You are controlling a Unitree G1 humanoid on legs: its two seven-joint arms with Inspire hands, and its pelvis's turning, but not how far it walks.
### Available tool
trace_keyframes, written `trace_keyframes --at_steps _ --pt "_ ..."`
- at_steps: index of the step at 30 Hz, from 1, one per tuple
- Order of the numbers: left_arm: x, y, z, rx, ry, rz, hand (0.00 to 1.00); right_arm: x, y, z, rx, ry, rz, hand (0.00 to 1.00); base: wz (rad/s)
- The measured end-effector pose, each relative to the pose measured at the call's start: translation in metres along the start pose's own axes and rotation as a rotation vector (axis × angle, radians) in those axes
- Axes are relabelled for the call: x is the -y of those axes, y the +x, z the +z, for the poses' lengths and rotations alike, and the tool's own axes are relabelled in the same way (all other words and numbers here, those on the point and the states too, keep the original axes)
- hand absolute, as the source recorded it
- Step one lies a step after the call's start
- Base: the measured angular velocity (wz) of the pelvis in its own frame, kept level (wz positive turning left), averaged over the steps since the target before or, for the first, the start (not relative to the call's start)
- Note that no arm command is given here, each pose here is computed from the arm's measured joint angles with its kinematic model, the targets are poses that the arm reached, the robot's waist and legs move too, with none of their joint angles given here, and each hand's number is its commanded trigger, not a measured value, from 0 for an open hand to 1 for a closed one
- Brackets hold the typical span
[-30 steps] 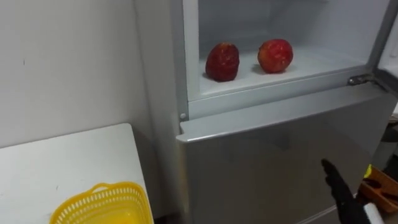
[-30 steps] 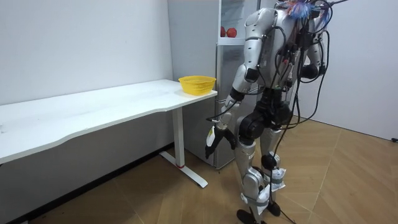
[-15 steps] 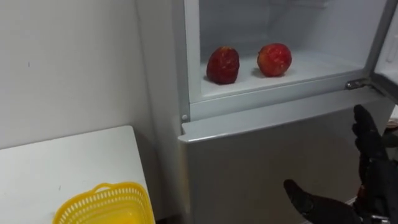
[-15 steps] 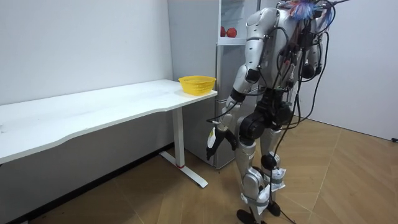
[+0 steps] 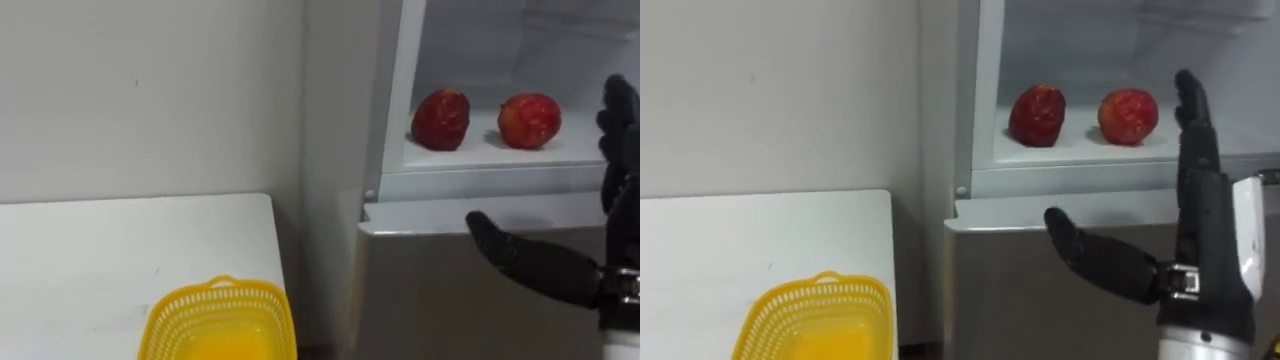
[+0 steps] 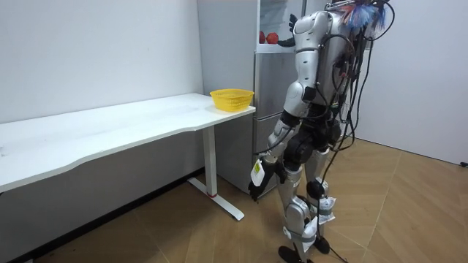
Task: Retrieve from the upper fridge
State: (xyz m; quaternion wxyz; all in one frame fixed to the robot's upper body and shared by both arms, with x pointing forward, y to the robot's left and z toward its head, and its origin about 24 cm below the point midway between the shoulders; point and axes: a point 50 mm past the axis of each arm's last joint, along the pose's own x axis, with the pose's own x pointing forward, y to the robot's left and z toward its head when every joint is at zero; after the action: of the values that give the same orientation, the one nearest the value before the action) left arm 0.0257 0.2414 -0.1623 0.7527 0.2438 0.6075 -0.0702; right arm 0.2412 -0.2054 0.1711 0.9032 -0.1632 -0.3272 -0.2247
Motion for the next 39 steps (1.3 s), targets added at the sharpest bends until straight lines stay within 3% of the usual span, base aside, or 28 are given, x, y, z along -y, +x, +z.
trace_keyframes --at_steps 7,17,23,39 --pt "0.006 -0.001 -0.005 -0.026 -0.008 -0.039 0.00 -0.007 0.031 -0.004 0.042 -0.020 -0.031 0.00 0.12" --pt "0.002 0.000 -0.003 -0.029 0.002 -0.041 0.00 -0.008 0.049 0.005 0.096 -0.004 -0.071 0.00 0.12" --pt "-0.004 0.001 -0.001 -0.026 0.023 -0.025 0.00 -0.006 0.073 -0.017 0.020 -0.055 -0.105 0.00 0.08" --pt "-0.013 0.000 0.001 -0.022 -0.023 -0.028 0.00 0.002 0.105 -0.032 -0.045 -0.150 -0.069 0.00 0.06"
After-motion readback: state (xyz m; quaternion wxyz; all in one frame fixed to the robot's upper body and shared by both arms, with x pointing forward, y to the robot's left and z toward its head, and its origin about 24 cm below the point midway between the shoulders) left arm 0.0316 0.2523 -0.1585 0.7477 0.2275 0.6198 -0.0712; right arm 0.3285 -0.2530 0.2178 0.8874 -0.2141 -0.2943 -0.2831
